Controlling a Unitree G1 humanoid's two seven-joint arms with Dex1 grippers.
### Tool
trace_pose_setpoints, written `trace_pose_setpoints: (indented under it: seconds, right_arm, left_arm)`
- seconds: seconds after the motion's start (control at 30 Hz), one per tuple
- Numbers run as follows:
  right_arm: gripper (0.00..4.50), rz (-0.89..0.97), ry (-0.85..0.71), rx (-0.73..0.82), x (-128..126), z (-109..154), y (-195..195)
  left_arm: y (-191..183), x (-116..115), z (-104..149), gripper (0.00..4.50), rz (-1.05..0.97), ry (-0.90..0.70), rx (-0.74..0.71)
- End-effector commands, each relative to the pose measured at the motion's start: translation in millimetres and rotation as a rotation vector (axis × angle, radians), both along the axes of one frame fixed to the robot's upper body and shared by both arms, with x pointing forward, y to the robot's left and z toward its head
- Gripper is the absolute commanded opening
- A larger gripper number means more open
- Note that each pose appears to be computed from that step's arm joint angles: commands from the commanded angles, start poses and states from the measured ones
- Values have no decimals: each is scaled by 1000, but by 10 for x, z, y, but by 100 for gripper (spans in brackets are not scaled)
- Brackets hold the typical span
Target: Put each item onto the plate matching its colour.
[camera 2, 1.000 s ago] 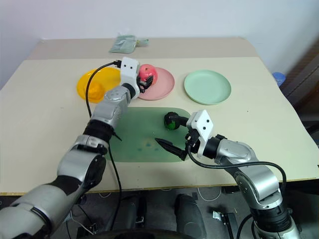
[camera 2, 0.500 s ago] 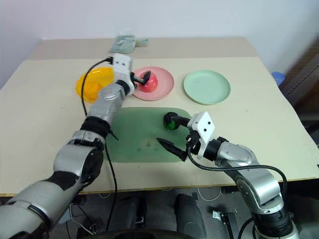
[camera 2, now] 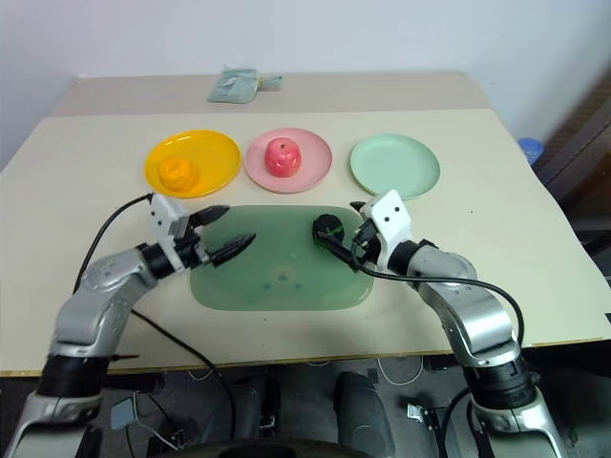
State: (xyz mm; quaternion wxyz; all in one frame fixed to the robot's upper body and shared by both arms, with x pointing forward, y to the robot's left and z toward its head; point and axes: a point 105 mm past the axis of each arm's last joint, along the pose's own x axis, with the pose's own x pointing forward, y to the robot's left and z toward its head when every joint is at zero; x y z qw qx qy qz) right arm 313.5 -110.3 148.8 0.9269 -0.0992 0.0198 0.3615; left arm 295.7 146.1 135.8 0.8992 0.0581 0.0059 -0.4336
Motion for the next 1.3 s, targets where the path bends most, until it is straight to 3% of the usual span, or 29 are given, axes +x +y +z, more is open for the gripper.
trace_pose_setpoints:
  seconds: [0.03,0.53,0.63,0.73,0.87,1.03,1.1,1.3]
  right_arm:
    - [450,-11,-15,-2,54,37,39]
    - [450,-40,148,44,210,-295,134]
    - [364,-45,143,48,213,-285,139]
    - [222,-65,137,61,227,-250,114]
    - [222,-76,89,87,259,-108,78]
    - [222,-219,-11,135,530,207,-127]
    - [222,-343,-34,138,748,290,-325]
    - [222,-575,-8,118,1326,316,-717]
  left_arm:
    - [-66,-194,114,449,-87,-45,28]
    - [-127,-324,41,449,-104,-18,41]
    - [-126,-329,30,450,-99,-19,39]
    - [-108,-326,10,450,-88,-20,40]
    - [-83,-326,-12,450,-69,-24,37]
    - [-92,-333,-19,450,-63,-30,23]
    - [-128,-335,-15,450,-66,-32,11]
    - [-256,-334,-11,450,-74,-37,-12]
